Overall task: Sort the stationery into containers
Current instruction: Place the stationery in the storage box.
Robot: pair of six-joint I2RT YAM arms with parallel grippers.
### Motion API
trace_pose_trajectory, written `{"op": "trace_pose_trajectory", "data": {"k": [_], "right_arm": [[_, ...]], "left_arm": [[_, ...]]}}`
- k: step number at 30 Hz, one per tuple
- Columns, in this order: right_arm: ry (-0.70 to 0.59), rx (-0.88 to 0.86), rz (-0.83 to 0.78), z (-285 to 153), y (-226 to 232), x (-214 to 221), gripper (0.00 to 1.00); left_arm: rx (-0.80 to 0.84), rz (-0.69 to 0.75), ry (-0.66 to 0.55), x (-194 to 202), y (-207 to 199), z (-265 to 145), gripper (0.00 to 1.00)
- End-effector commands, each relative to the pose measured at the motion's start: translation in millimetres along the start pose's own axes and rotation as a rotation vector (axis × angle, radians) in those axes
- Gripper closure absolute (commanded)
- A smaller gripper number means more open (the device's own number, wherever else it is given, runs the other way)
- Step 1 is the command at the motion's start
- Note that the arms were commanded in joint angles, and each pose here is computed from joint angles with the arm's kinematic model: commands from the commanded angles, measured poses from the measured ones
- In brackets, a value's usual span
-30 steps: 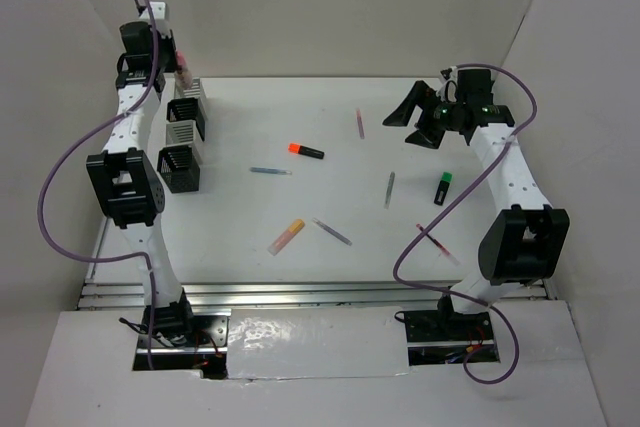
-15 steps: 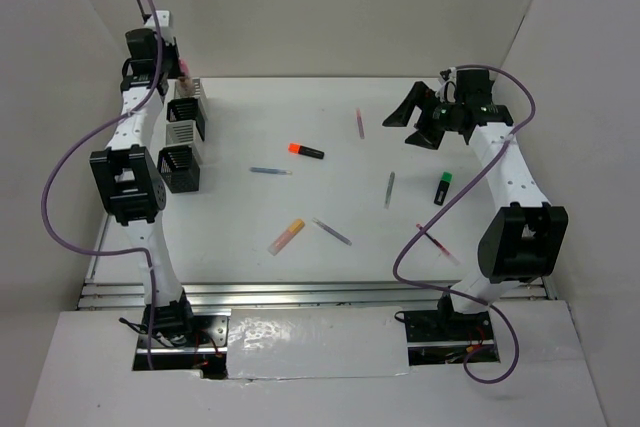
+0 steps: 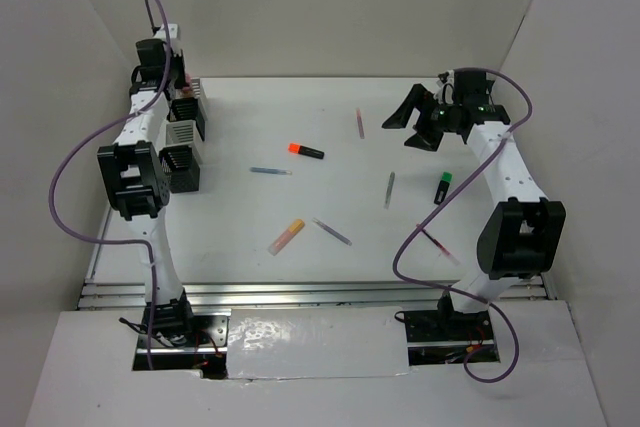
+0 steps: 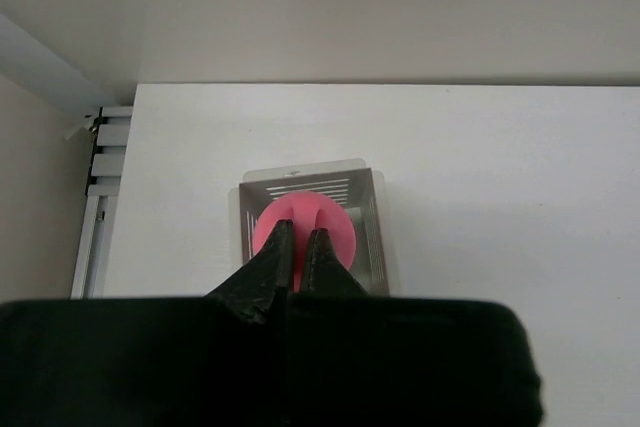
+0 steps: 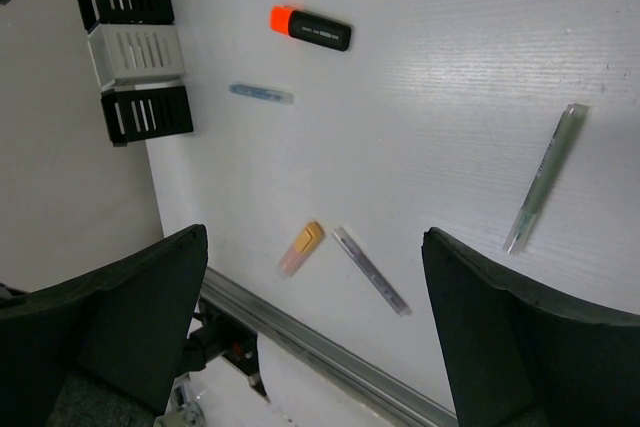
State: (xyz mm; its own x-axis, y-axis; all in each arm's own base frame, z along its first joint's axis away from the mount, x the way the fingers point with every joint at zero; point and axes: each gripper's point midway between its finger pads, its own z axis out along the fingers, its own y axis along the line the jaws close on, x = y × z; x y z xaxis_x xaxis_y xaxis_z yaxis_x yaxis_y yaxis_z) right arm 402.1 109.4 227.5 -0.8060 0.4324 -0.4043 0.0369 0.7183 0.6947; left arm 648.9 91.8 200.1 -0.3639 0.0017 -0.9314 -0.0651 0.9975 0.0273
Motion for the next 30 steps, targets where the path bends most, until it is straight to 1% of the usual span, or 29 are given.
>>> {"op": "trace_pose_trajectory", "data": {"k": [1,7,8,13,18,20,23,24,26,27,28,30], "right_arm": [[0.004,0.009,-0.02,2,-2,3,0.06],[0.012,0.012,-0.015,5,-4,3,0.06],[0.012,0.01,-0.015,5,-4,4,0.06],[0.013,0.016,-0.012,6,-5,4,0.06],[0.015,0.016,-0.011,6,-6,5,0.06],[0.017,0.013,-0.01,7,-6,5,0.06],[0.017,0.013,-0.01,6,-6,5,0.06],[0.018,0.012,-0.011,6,-5,5,0.06],[0.018,0.014,-0.009,6,-6,6,0.06],[0.016,0.011,-0.01,6,-5,5,0.06],[0.015,0.012,-0.011,6,-5,5,0.06],[0.018,0.008,-0.012,6,-5,6,0.06]], "left_arm": [[-0.026,0.048,-0.103,-31,4,4,0.98],[-0.024,0.032,-0.086,-22,5,8,0.97],[-0.023,-0.007,-0.082,-20,4,9,0.97],[-0.023,-0.041,-0.07,-13,6,13,0.94],[-0.032,-0.022,-0.054,-5,6,18,0.9],[-0.035,-0.019,-0.051,-2,7,19,0.86],[-0.036,-0.005,-0.052,-2,7,20,0.77],[-0.039,-0.004,-0.054,-2,8,20,0.7],[-0.039,-0.006,-0.054,-2,10,20,0.63],[-0.036,-0.008,-0.058,-4,9,19,0.58],[-0.036,-0.008,-0.06,-4,11,19,0.55],[-0.026,-0.004,-0.071,-9,8,17,0.55]]}}
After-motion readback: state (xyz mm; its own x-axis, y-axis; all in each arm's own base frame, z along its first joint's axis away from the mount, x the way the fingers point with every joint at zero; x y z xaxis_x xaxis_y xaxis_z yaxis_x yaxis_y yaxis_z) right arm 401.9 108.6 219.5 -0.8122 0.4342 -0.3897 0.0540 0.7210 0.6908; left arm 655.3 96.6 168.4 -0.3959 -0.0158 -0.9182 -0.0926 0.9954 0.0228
